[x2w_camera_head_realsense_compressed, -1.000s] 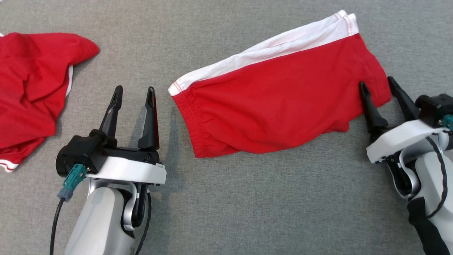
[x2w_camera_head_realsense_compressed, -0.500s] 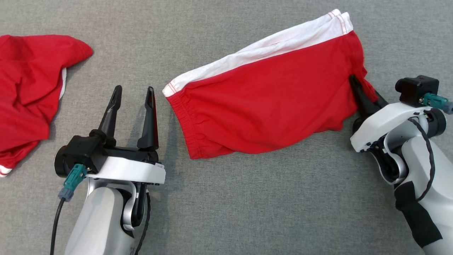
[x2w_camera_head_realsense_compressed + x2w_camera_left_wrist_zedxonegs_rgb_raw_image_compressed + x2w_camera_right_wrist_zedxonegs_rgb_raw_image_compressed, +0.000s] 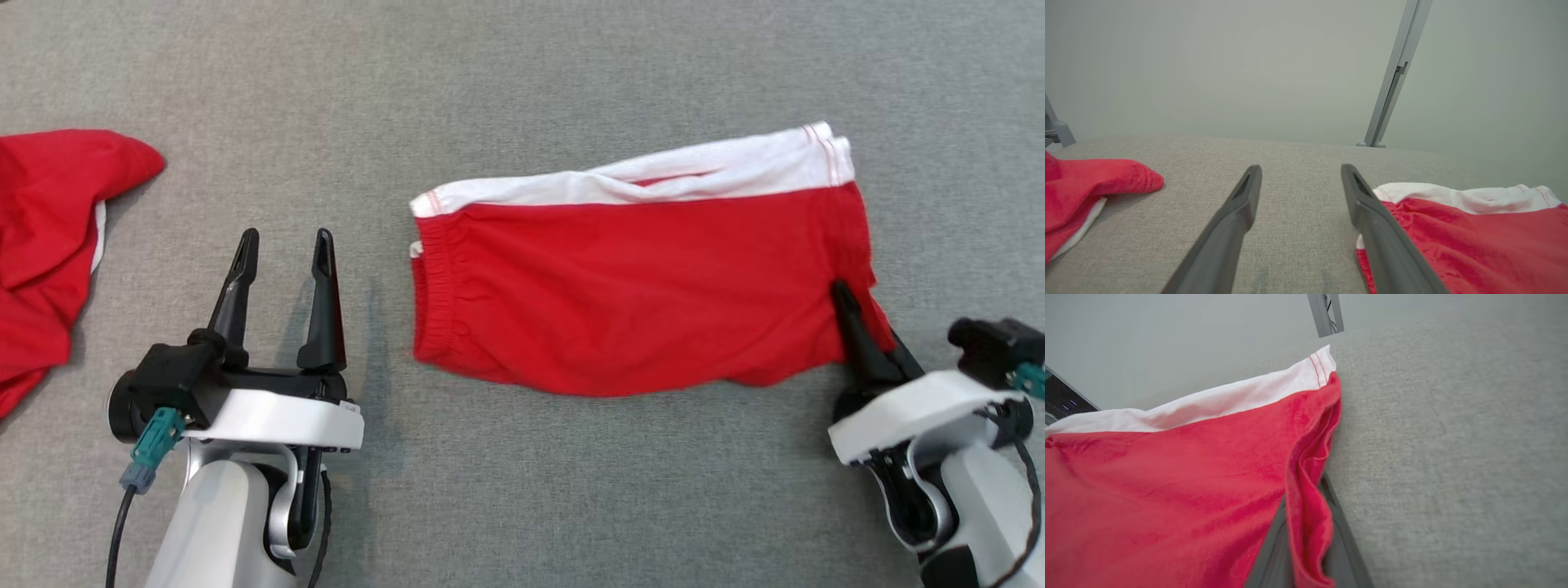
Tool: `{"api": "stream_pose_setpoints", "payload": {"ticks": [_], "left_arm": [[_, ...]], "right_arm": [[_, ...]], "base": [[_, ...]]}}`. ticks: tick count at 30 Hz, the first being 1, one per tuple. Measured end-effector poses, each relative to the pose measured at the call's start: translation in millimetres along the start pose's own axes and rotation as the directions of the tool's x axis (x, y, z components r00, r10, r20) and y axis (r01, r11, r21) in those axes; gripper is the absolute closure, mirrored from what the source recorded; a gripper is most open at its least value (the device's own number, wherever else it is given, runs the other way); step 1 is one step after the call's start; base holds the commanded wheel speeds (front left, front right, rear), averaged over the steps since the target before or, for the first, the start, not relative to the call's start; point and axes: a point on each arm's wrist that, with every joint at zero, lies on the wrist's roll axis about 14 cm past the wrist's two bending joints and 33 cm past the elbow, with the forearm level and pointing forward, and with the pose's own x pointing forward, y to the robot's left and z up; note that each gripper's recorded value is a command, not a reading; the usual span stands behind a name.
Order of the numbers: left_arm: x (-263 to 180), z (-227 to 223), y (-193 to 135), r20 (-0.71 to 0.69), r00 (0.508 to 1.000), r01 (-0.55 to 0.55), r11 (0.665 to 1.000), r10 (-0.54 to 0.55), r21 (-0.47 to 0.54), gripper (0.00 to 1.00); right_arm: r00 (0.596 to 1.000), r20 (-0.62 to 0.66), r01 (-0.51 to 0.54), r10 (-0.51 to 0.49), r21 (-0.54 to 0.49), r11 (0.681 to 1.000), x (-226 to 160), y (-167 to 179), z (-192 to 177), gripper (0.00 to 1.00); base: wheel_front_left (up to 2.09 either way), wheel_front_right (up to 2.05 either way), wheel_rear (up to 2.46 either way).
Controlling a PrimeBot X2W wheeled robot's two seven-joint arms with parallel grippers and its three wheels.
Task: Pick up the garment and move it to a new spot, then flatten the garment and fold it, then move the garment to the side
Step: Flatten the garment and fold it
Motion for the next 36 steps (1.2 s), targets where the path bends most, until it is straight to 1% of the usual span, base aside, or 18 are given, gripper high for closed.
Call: {"api": "stream_pose_setpoints", "payload": {"ticks": [3,8,13,16,19,21,24,27,30,32,36], "left_arm": [[0,0,-5,0.000,1.000,0.015,1.000,-0.015,0.000,0.00],[2,1,-13,0.003,0.999,0.038,0.999,-0.038,-0.004,0.00],[2,0,-17,0.001,0.999,0.051,0.999,-0.051,-0.003,0.00],[0,0,-19,-0.004,0.998,0.056,0.998,-0.056,-0.004,0.00],[-1,2,-19,0.000,0.998,0.059,0.998,-0.059,-0.001,0.00],[-2,4,-19,0.003,0.998,0.060,0.998,-0.060,-0.002,0.00],[-5,7,-19,0.006,0.998,0.058,0.998,-0.058,-0.002,0.00],[-8,9,-18,0.009,0.998,0.054,0.999,-0.054,-0.002,0.00],[-11,12,-16,0.012,0.999,0.047,0.999,-0.047,-0.002,0.00],[-13,13,-13,0.014,0.999,0.038,0.999,-0.038,-0.008,0.00],[-17,14,-8,0.013,1.000,0.021,1.000,-0.021,-0.011,0.00]], "right_arm": [[0.998,0.009,0.059,-0.059,0.026,0.998,-17,-16,-3,1.00],[0.993,0.022,0.117,-0.118,0.051,0.992,-33,-30,-3,1.00],[0.992,0.028,0.126,-0.127,0.042,0.991,-37,-31,1,1.00],[0.994,0.053,0.093,-0.094,0.018,0.995,-34,-21,11,1.00],[0.994,0.105,-0.004,0.006,-0.020,1.000,-24,12,35,1.00],[0.987,0.136,-0.079,0.084,-0.041,0.996,-20,39,50,1.00],[0.969,0.153,-0.187,0.197,-0.077,0.979,-17,79,66,1.00],[0.938,0.148,-0.301,0.312,-0.096,0.949,-15,124,73,1.00],[0.902,0.117,-0.407,0.416,-0.095,0.908,-14,167,68,1.00],[0.879,0.095,-0.461,0.468,-0.086,0.883,-14,189,62,1.00],[0.854,0.002,-0.519,0.520,-0.049,0.853,-12,213,30,1.00]], "base": [[0.00,0.00,0.00],[0.00,0.00,0.00],[0.00,0.00,0.00],[0.00,0.00,0.00],[0.00,0.00,0.00],[0.00,0.00,0.00],[0.00,0.00,0.00],[0.00,0.00,0.00],[0.00,0.00,0.00],[0.00,0.00,0.00],[0.00,0.00,0.00]]}}
